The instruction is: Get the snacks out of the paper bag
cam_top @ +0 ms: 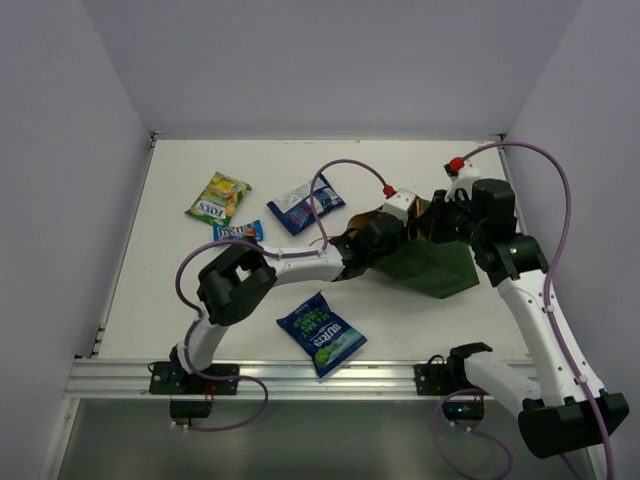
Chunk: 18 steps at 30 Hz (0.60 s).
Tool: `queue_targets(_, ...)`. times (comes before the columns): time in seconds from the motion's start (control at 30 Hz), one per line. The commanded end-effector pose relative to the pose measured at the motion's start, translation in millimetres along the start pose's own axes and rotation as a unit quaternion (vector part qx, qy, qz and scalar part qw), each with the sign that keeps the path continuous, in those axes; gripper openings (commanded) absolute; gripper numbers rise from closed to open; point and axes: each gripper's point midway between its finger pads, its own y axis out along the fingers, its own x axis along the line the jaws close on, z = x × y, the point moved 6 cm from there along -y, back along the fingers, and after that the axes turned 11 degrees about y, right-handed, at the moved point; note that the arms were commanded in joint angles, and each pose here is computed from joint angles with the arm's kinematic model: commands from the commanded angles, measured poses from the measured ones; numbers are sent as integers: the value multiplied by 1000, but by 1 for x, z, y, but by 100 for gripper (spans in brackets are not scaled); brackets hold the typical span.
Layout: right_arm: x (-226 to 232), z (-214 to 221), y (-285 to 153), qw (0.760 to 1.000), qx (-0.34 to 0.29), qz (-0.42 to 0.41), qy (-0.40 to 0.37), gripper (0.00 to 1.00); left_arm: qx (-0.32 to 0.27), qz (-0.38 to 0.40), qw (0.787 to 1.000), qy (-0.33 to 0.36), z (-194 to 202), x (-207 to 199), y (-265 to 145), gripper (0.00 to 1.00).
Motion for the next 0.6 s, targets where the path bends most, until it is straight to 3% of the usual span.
queue_targets(0.0,38,-7,-22,993,-18,-115,-27,0,10,-16,1000,11,9,17,1,0)
queue_targets(0.23,16,-5,-14,998,-36,-39,-19,0,4,-46,999,-2,-10,54,-37,0)
queue_targets(0.37,3,-4,-8,999,-43,4,-8,0,-22,-19,1000,-8,-38,56,-74,0)
queue_targets(0.57,-2,-8,-4,999,-45,19,-11,0,-22,0,1000,-21,-43,59,-108,0)
